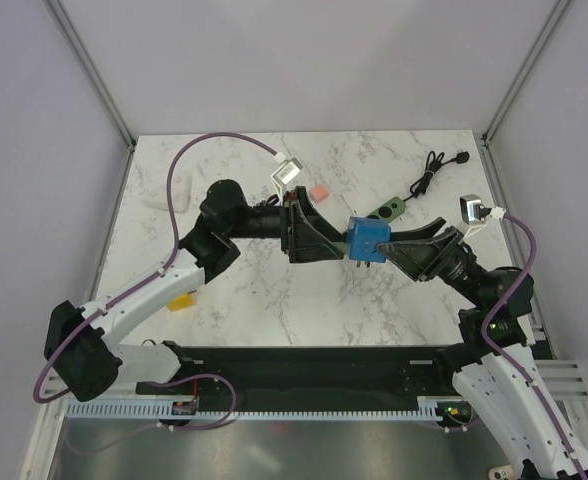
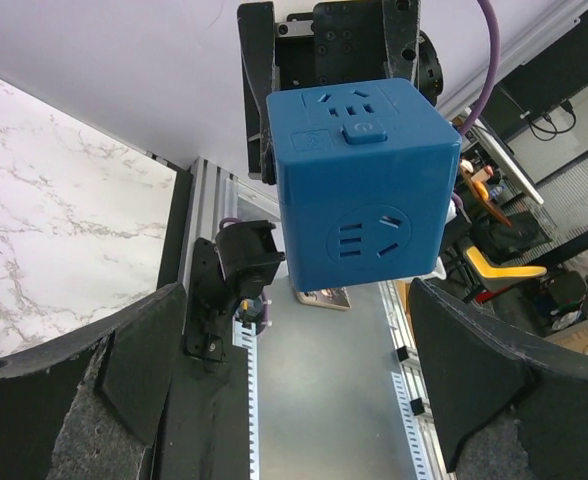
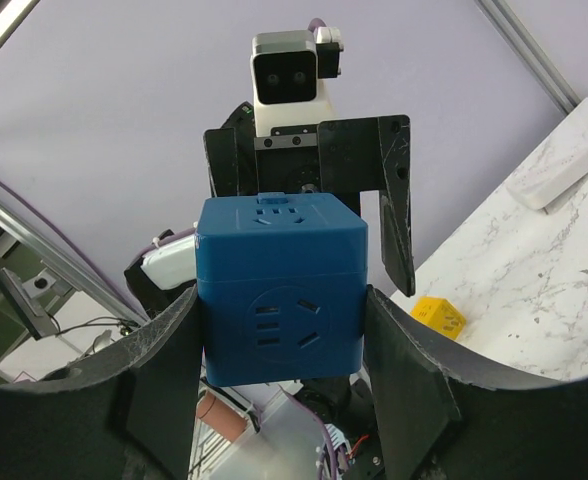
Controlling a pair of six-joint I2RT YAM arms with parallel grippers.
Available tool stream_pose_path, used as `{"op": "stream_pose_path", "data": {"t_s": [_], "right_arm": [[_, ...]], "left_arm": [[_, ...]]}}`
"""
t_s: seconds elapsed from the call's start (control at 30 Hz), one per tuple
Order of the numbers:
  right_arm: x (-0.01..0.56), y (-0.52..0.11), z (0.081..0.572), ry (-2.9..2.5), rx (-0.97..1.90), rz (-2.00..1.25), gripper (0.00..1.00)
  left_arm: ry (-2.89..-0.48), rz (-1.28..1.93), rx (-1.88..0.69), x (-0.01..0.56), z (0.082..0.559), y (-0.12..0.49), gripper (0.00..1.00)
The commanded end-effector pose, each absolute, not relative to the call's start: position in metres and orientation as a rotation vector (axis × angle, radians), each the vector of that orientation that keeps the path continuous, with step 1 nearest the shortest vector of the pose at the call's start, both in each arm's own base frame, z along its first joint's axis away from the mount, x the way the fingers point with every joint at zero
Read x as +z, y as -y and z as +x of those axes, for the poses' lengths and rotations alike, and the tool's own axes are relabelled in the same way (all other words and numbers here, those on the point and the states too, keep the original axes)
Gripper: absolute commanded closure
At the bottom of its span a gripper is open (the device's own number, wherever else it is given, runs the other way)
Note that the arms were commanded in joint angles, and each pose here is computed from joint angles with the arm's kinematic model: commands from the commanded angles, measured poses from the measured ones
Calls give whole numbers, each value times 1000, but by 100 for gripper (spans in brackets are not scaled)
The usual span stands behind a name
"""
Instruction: Insert the plug
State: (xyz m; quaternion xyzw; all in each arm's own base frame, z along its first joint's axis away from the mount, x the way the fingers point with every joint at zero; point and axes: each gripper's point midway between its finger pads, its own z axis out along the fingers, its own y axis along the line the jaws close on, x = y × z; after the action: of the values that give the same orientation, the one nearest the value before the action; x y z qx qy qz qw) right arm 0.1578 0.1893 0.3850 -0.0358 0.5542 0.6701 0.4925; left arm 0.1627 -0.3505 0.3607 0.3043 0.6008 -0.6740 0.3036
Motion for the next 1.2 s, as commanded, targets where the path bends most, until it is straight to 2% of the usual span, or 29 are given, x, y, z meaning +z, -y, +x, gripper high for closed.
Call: {"op": "stream_pose_path", "data": {"t_s": [0.0, 1.17], "right_arm": [[399, -187, 150, -1274, 1632, -121, 69], [364, -191, 167, -1400, 1565, -87, 71]], "left_arm": [[-1460, 843, -1773, 386, 162, 358, 1], [-1467, 837, -1801, 381, 157, 370, 4]]}}
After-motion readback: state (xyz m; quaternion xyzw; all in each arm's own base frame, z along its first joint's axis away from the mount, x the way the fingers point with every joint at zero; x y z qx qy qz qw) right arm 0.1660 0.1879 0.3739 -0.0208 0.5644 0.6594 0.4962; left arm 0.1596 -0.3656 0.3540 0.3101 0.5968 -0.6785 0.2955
